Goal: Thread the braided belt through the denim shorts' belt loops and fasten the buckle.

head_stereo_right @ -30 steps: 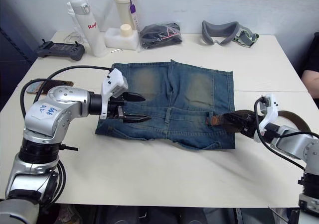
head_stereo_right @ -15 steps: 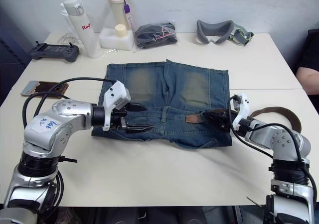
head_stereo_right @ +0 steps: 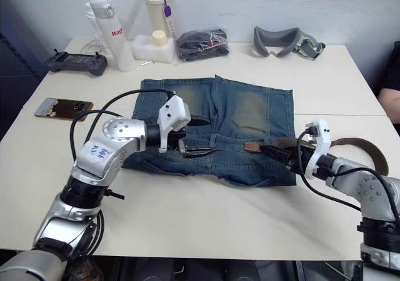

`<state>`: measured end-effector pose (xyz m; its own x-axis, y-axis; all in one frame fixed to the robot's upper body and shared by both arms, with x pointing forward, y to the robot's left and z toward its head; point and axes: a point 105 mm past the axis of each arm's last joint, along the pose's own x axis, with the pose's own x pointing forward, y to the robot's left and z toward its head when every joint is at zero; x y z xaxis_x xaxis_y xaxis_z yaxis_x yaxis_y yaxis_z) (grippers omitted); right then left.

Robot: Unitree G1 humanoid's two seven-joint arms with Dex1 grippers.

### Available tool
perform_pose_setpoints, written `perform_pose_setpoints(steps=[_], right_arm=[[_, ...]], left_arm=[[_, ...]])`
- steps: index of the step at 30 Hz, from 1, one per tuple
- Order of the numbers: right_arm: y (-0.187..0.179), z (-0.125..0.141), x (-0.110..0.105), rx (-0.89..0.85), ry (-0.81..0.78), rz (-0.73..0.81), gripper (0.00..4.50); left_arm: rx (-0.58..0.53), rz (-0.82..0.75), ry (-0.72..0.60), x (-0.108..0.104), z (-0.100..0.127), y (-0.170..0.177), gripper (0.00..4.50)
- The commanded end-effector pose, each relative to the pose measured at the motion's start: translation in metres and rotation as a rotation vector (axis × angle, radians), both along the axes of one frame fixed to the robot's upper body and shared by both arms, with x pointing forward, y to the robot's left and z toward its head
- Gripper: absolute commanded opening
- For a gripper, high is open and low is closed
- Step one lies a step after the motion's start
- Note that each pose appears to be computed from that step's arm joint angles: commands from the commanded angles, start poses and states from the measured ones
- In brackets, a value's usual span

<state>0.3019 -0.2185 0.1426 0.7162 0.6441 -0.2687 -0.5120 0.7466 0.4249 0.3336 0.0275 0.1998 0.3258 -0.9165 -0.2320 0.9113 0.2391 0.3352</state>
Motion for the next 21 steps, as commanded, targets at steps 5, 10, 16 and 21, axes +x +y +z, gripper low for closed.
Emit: perform_pose_setpoints(steps=[5,10,16,21], right_arm=[[0.007,0.017,-0.025,-0.149,-0.098,0.154,4.45],[0.021,0.047,-0.036,-0.25,-0.326,0.278,4.45],[0.028,0.028,-0.031,-0.553,-0.411,0.336,4.23],[0.02,0.01,-0.028,-0.591,-0.349,0.287,2.19]], left_arm=[[0.058,-0.078,-0.178,0.012,0.004,-0.026,4.5],[0.21,-0.101,-0.356,0.028,-0.013,-0.049,4.5],[0.254,-0.099,-0.479,0.037,-0.022,-0.075,4.5],[0.244,-0.131,-0.448,0.034,-0.029,-0.088,4.5]])
